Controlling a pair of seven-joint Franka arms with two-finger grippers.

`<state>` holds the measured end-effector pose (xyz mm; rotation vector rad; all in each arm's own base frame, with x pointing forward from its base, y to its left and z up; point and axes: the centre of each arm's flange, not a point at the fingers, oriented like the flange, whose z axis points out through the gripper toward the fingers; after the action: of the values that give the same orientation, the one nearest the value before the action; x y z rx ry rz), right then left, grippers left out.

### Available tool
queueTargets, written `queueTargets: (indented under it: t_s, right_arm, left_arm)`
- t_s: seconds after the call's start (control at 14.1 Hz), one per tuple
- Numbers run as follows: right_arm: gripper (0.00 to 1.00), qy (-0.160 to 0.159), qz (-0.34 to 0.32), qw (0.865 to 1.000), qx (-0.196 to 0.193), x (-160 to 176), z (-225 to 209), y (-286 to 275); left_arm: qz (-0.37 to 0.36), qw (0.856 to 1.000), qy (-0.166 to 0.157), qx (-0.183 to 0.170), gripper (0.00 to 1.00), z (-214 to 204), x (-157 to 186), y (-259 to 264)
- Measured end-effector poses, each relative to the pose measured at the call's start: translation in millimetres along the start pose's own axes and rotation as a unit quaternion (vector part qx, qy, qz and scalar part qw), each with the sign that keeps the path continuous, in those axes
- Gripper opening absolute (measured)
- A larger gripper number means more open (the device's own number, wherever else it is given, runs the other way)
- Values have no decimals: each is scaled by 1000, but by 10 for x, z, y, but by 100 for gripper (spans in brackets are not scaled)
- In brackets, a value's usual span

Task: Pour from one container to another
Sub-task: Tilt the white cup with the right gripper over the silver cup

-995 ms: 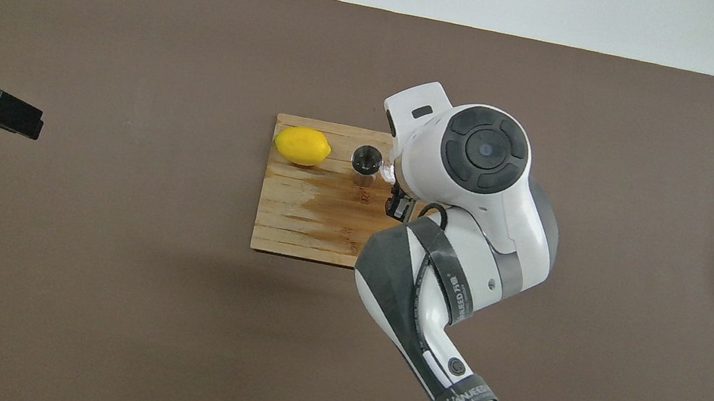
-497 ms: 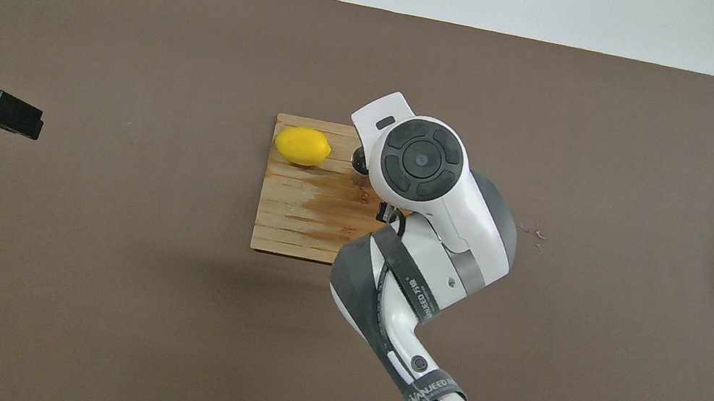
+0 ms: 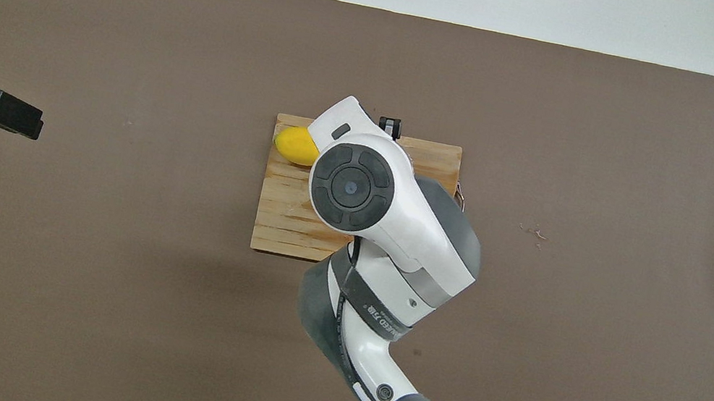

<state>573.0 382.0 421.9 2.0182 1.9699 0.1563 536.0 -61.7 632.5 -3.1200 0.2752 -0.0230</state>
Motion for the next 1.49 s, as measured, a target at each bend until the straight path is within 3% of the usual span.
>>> queueTargets:
  t_s: [1.49]
  right_arm:
    - [48,-30,-12,999,-24,-118,10,95]
  left_arm:
    - [0,1000,0,0,100,0,0,0]
